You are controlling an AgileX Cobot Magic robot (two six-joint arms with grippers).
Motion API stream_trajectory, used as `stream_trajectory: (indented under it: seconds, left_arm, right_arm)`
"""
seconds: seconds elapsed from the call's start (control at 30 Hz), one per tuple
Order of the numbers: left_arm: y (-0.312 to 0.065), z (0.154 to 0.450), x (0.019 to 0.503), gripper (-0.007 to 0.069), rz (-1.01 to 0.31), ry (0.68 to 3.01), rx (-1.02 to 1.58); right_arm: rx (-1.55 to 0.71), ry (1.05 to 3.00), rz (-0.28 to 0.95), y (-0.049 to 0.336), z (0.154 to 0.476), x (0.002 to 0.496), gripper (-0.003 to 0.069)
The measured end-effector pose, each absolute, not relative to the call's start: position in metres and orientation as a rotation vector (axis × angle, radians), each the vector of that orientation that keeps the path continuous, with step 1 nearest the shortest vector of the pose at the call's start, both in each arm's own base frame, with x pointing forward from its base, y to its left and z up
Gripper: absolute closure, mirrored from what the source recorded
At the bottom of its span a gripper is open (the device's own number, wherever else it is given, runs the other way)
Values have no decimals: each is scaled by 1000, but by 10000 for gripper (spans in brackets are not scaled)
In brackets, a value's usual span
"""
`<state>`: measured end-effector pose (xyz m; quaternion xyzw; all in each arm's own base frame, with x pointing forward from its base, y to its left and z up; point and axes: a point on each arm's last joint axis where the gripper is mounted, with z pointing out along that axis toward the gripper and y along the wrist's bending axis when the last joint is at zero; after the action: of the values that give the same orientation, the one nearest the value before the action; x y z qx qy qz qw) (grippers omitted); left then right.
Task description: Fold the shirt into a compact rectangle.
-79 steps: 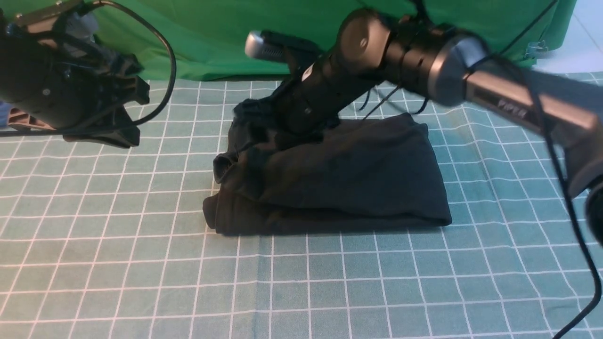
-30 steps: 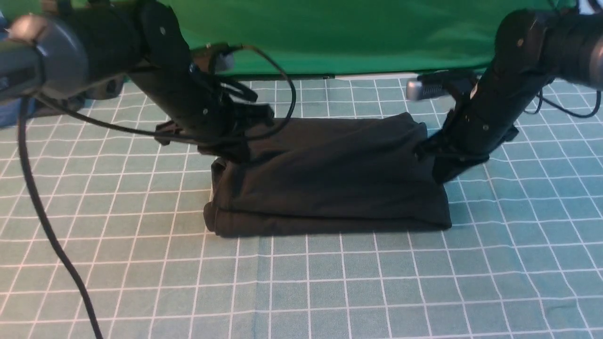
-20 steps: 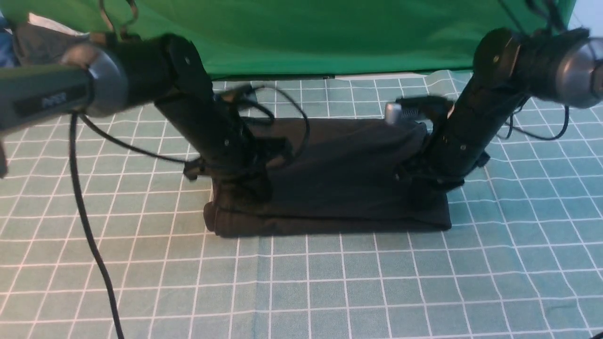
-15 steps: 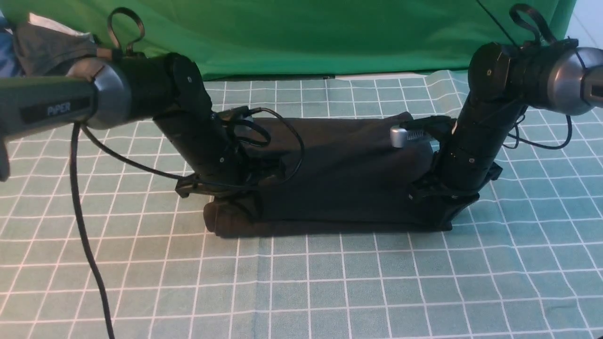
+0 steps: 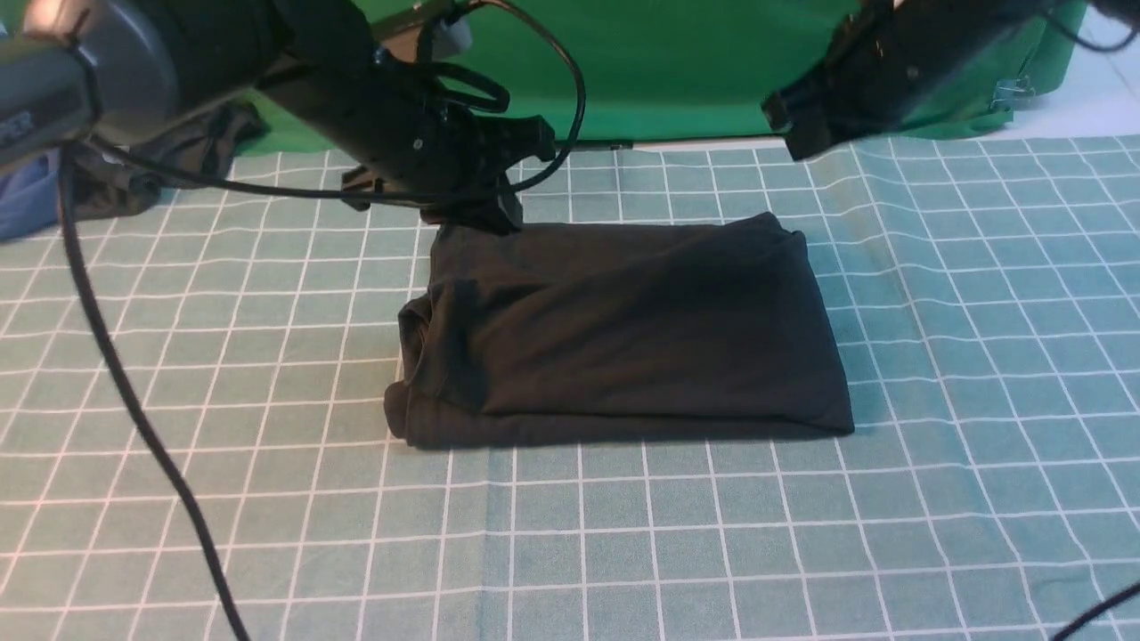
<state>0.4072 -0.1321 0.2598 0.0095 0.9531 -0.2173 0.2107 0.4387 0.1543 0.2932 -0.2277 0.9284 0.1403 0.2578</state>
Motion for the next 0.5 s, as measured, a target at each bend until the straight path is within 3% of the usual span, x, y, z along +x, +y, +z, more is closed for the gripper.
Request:
stream_trajectory:
  seconds: [0.23,0.33,0.5]
  left_arm:
    - [-142,199,423,614,-673,2775,42]
    - [-140,177,426,614,-606,2824,52]
    - [-132,158,431,614,-465,2867,10]
  right_arm:
    - [-633,2708,504,168,226,460,634]
    - [-632,2782,508,170,191,466,634]
    - [-563,2701,478,172,169,482,633]
